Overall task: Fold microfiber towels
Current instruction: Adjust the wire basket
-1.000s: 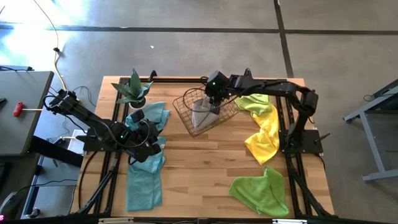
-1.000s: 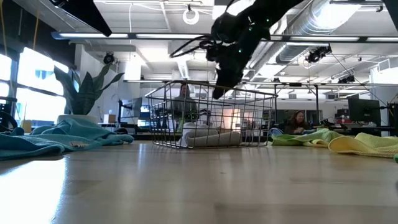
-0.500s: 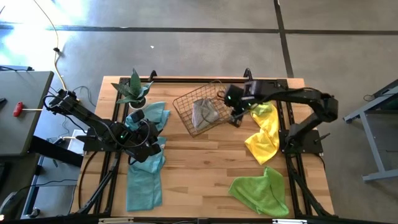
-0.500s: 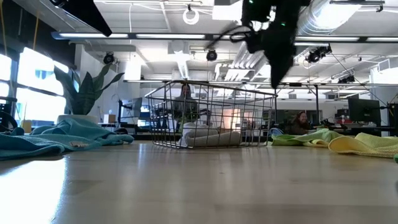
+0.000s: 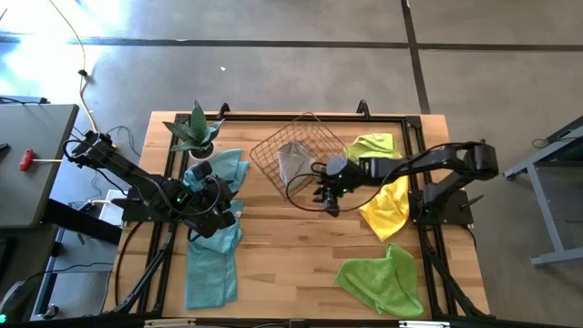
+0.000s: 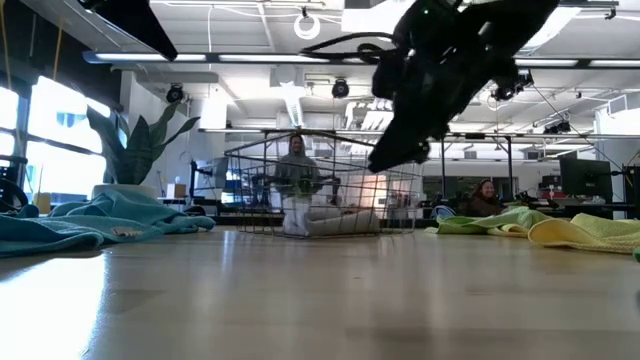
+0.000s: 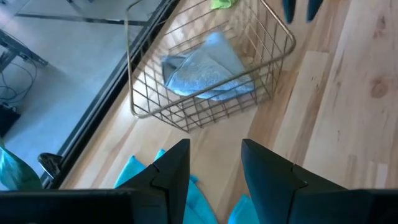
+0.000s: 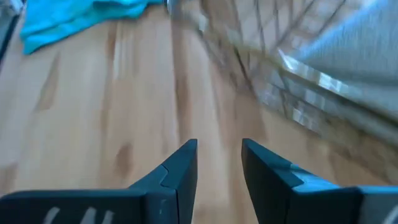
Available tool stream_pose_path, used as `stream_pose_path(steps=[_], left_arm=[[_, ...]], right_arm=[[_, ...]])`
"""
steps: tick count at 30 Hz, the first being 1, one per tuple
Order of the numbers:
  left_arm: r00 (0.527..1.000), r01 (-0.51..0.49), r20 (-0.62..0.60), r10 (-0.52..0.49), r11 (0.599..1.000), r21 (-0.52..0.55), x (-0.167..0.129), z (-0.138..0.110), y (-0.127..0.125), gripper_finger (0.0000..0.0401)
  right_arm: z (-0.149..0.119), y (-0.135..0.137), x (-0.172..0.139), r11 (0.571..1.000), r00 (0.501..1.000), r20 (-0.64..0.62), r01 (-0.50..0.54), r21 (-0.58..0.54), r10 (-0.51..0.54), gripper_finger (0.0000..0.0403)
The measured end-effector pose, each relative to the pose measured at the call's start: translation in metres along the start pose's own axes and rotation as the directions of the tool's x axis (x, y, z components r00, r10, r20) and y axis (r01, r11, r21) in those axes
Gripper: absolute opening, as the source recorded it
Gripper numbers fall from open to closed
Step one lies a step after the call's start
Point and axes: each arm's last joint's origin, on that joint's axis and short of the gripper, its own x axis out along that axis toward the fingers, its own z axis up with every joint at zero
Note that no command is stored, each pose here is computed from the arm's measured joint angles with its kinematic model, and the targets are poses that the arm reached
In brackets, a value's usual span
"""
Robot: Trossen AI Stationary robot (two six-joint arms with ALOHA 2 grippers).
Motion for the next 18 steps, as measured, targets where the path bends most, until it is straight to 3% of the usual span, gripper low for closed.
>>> stream_pose_path(steps=[8,18], left_arm=[[1.000,0.000,0.000,0.000,1.000,0.000,0.000,0.000,0.000,0.0133],[1.000,0.000,-0.001,0.000,1.000,0.001,0.000,0.000,0.000,0.0133]], right_arm=[[0.012,0.008,0.041,0.997,0.994,0.101,0.038,-0.070,-0.030,0.0118],[0.042,0.012,0.072,0.971,0.933,0.294,0.232,-0.057,-0.206,0.0118]])
